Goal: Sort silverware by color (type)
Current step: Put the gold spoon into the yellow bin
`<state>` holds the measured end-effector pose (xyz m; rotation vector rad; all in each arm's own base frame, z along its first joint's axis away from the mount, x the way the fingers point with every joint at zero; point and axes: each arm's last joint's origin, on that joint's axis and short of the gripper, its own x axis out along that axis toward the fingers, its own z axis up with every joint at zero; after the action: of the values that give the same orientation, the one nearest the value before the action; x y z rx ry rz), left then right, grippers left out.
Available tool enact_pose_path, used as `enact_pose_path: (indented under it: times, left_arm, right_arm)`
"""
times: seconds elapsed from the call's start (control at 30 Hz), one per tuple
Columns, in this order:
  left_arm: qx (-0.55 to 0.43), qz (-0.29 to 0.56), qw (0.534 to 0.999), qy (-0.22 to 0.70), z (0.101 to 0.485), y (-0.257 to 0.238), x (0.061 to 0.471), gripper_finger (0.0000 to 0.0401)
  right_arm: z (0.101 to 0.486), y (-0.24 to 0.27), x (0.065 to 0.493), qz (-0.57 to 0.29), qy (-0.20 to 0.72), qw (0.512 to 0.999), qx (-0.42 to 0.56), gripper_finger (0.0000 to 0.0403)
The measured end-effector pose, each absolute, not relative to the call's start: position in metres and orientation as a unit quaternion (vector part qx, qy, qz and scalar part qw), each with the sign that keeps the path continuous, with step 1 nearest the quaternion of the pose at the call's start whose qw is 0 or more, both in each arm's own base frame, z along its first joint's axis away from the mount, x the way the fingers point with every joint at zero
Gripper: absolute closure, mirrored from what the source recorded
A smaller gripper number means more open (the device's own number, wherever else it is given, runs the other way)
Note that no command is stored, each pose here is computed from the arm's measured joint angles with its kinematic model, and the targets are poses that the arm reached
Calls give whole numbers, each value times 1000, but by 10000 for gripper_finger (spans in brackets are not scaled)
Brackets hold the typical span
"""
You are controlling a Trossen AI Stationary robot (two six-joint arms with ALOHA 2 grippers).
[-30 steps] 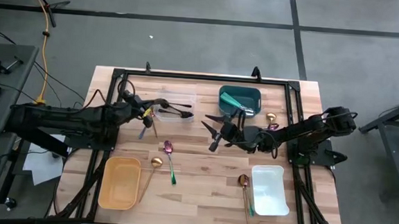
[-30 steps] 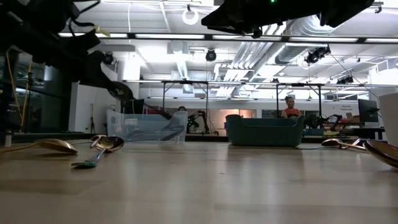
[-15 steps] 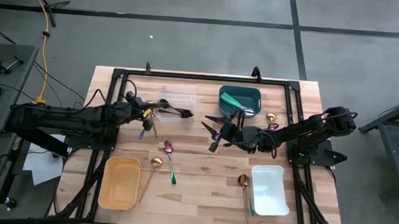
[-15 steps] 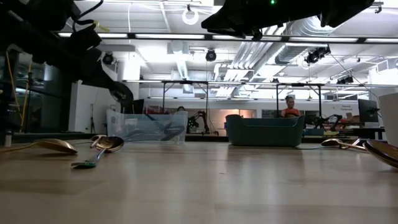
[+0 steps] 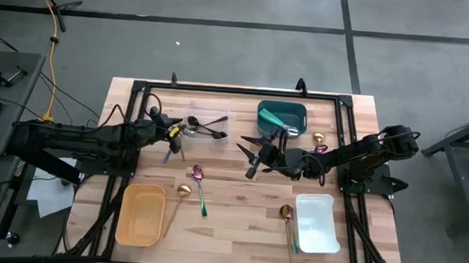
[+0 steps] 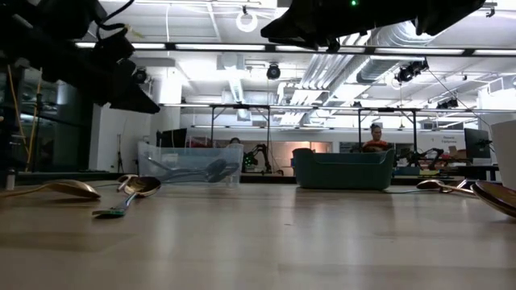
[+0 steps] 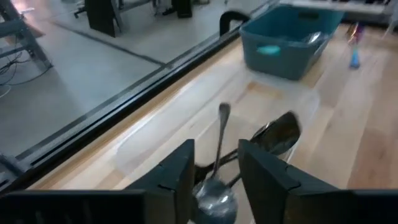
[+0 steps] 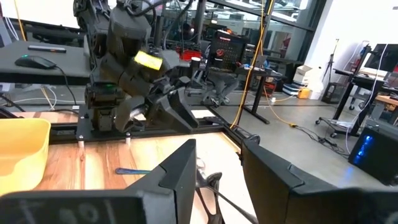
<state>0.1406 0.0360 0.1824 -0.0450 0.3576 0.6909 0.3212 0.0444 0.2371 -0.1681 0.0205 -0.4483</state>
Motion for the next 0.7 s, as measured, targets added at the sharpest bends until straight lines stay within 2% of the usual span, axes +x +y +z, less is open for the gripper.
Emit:
enact_pose_path:
  times: [0.1,0.2,0.43,0.57,0.7]
  left_arm:
    - [-36,300,943,140,189,34,143,260]
    - [-54,229,968,85,201,29,146,246]
    - [-78,64,995,-19,225,7,144,239]
    - [-63,27,997,-44,231,-5,139,242]
    - [-36,46,997,-46,232,-12,136,242]
  right_arm:
    - [236,44,321,-222,14,971,-85,281]
    - [236,44,321,-222,15,971,-86,281]
    - [236,44,321,-222,19,969,-104,281]
    - [236,44,321,-221,19,969,-108,281]
    - [236,44,321,-221,19,969,-108,281]
